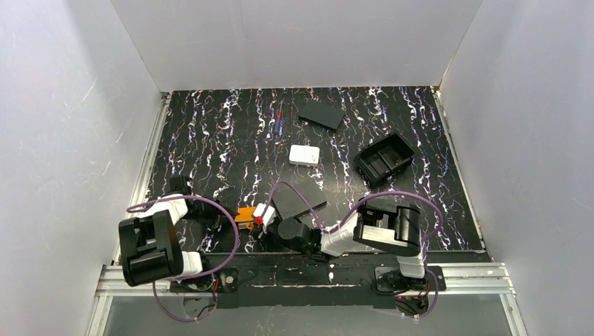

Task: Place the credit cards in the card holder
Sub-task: Close the card holder at the center of the board.

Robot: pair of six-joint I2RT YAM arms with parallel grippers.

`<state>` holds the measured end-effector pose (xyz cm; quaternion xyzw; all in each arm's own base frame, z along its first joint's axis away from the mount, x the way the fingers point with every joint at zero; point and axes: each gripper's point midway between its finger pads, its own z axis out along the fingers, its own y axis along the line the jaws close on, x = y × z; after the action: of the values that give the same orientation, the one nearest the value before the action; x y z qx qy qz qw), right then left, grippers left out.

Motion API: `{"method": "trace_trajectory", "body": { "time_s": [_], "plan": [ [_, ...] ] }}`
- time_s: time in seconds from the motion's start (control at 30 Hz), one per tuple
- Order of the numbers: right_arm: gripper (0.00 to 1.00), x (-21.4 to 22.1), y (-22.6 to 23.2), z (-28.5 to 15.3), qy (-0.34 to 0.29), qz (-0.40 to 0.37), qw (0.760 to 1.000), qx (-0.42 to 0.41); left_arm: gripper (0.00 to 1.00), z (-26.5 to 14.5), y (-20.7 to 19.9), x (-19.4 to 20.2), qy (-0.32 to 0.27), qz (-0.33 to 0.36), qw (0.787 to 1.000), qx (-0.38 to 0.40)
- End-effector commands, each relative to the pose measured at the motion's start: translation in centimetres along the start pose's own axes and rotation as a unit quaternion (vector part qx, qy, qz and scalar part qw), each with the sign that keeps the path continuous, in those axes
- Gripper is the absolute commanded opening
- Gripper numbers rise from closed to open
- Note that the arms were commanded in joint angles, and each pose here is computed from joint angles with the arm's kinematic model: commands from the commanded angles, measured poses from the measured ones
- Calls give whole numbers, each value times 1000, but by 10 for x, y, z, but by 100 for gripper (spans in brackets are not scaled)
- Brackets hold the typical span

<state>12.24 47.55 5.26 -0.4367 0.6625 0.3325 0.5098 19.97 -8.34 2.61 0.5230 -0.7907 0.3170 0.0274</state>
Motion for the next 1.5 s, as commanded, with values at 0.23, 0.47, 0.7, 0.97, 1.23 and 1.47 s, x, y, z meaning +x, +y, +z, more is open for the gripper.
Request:
{"method": "trace_trajectory", "body": {
  "time_s": [0.23,0.47,0.7,0.97,1.23,1.47],
  "plan": [
    [1,-39,-3,-3,-61,42,997,19,14,2,14,-3,-17,52,999,-4],
    [1,-45,3,-8,-81,62,995,1,24,-2,17,-9,-61,74,995,3],
    [1,-41,22,-4,-82,28,995,-55,21,-1,3,-6,-24,93,995,18],
    [1,-36,15,-8,-76,18,996,-41,42,-45,-10,2,-87,126,988,13],
    [1,-34,12,-7,-77,18,996,-34,36,-60,-31,23,-48,137,988,53],
    [1,-35,10,-7,-76,19,997,-27,15,-33,-34,46,43,152,984,80]
  ]
}}
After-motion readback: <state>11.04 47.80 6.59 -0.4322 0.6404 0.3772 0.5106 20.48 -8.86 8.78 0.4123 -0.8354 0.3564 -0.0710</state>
